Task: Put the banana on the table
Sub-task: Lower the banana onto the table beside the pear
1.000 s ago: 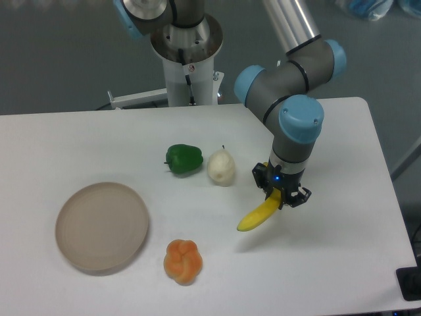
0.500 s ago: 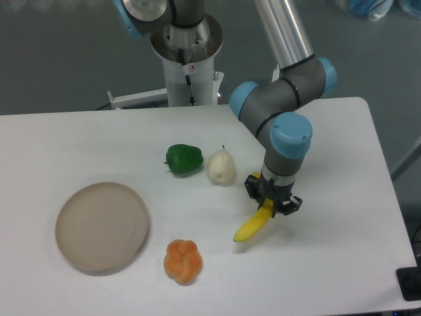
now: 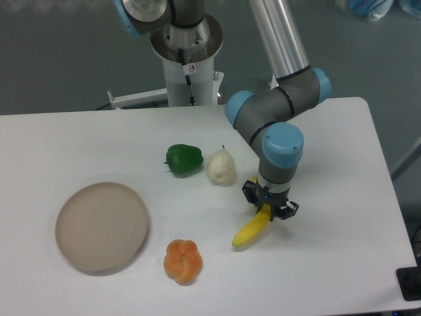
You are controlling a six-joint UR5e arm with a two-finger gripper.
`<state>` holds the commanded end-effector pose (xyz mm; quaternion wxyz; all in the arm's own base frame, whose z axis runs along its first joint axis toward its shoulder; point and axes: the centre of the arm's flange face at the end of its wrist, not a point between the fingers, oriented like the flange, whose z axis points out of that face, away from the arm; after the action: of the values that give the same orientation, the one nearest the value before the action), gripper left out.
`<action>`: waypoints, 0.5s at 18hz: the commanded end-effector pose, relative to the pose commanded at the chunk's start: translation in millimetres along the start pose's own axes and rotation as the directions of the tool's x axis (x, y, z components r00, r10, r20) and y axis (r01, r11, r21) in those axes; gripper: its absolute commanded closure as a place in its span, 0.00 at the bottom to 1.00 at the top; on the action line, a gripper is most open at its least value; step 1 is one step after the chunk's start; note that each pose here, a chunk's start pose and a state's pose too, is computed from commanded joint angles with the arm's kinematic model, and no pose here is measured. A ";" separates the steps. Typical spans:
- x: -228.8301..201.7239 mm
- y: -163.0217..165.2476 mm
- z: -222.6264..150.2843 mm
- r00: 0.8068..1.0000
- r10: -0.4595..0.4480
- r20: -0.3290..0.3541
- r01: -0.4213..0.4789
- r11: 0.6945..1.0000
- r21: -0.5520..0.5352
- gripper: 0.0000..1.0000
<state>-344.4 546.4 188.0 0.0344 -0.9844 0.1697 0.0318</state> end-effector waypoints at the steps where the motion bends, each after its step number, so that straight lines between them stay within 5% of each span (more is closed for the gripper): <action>1: 0.6 -0.8 0.0 1.000 0.002 0.000 -0.002 1.000 0.000 0.81; 9: 0.2 -1.0 -0.4 1.000 0.006 0.000 -0.006 1.000 0.000 0.79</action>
<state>-343.8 547.2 188.5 0.0344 -0.9839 0.1727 0.0319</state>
